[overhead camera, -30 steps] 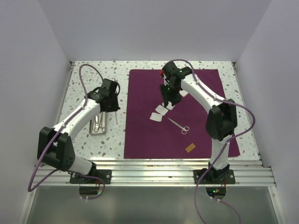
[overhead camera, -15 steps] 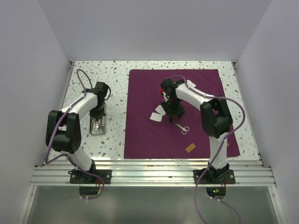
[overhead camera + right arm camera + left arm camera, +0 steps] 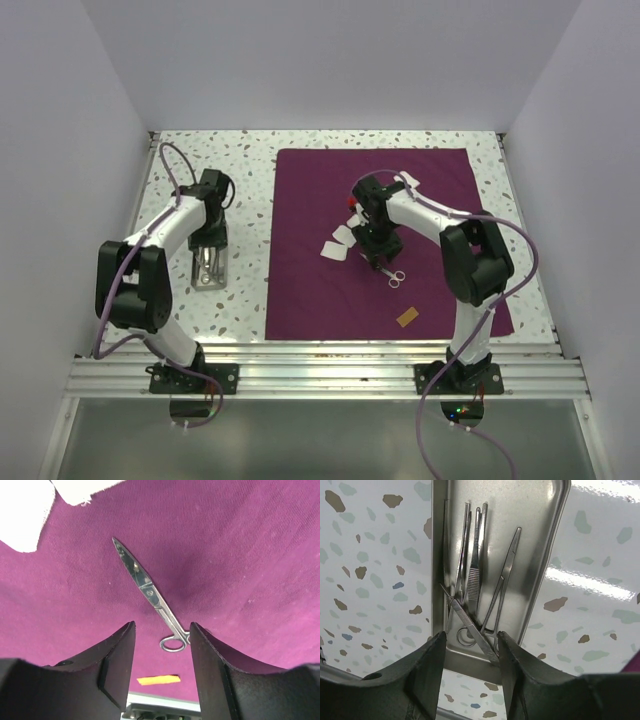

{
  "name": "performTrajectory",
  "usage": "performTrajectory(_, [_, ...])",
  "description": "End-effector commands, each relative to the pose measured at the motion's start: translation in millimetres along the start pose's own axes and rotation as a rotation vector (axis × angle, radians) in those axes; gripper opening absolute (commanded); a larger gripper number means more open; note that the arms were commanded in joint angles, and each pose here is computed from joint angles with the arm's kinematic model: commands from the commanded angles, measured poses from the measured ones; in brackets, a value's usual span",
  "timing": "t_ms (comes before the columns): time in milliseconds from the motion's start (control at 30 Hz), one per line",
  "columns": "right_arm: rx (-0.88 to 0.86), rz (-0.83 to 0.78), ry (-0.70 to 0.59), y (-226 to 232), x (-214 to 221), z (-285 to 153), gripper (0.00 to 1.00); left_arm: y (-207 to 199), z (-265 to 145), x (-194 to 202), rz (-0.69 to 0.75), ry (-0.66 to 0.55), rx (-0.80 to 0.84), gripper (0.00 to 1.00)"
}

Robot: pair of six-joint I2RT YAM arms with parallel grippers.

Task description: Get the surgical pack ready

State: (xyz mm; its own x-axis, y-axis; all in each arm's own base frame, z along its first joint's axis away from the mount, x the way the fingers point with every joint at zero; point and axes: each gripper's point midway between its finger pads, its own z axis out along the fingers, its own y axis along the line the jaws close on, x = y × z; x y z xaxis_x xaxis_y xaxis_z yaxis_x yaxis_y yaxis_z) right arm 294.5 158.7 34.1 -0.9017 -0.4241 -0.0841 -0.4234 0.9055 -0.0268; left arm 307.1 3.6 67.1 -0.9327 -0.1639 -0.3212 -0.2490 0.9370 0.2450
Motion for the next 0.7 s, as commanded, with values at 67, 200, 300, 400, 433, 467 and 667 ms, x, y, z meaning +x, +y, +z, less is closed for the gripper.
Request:
performTrajectory(67, [-0.009,-0.029,-0.077,-1.0,-17.7,-1.0,0.50,-2.7,-25.0,-17.8,-0.041,-0.069,0.071,0.50])
performTrajectory(200, [-0.019,-0.029,-0.072,-0.4,-22.2,8.5,0.44,-7.8,-34.0,-18.9,-0.054,-0.087,0.118,0.50])
performTrajectory(300, [-0.031,-0.029,-0.051,2.5,-18.5,18.7,0.39,-8.9,-41.1,-19.0,-0.056,-0.095,0.139,0.50])
performTrajectory(400, [-0.027,-0.030,-0.038,2.0,-16.5,24.8,0.37,-12.0,-50.3,-19.7,-0.065,-0.106,0.177,0.51])
performTrajectory(433, [-0.026,-0.027,-0.042,1.9,-16.7,24.1,0.37,-12.5,-54.2,-20.9,-0.069,-0.114,0.188,0.51])
performTrajectory(467, [-0.026,-0.027,-0.042,1.9,-16.9,24.6,0.38,-13.2,-55.8,-19.8,-0.071,-0.112,0.195,0.51])
performTrajectory(667, [-0.029,-0.022,-0.017,6.1,-9.9,30.3,0.40,-14.4,-64.6,-21.5,-0.077,-0.125,0.221,0.52])
